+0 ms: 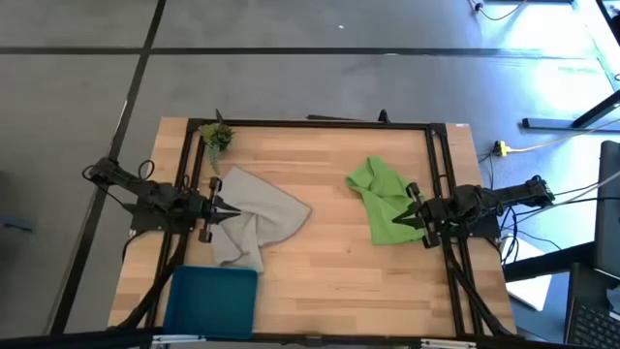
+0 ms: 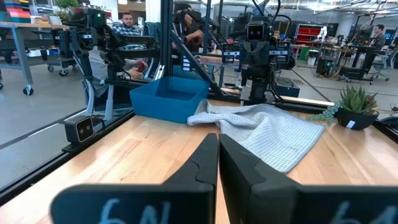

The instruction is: Fold microfiber towels

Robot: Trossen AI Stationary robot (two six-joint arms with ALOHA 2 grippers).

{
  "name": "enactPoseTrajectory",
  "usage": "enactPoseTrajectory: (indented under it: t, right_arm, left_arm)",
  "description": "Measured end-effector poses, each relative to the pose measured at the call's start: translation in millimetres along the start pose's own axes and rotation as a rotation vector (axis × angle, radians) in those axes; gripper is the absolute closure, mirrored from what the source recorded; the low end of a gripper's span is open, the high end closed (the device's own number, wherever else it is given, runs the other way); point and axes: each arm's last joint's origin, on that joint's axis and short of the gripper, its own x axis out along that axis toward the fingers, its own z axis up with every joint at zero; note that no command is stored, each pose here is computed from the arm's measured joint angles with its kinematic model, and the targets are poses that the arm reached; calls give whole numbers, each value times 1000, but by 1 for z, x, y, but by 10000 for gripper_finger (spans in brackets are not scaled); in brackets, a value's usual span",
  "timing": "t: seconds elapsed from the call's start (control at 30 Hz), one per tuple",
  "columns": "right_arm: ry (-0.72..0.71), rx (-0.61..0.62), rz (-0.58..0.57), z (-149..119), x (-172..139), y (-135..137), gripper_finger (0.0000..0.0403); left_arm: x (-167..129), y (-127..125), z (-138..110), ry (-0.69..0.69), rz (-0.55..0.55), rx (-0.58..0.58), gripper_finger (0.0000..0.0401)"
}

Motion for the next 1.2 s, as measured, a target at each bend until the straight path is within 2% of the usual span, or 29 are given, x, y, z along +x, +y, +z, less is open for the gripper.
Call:
enactPoseTrajectory:
  t: [0.37, 0.57, 1.1, 1.2]
  right_arm:
    - [0, -1, 0, 0, 0, 0, 386]
    - [0, -155, -1, 0, 0, 0, 386]
    - [0, -154, 0, 0, 0, 0, 386]
    - [0, -154, 0, 0, 0, 0, 386]
  left_arm:
    - [0, 0, 0, 0, 0, 0, 374]
    - [0, 0, 0, 0, 0, 0, 374]
    - [0, 0, 1, -6, -1, -17, 374]
    - [0, 1, 7, -56, 16, -21, 374]
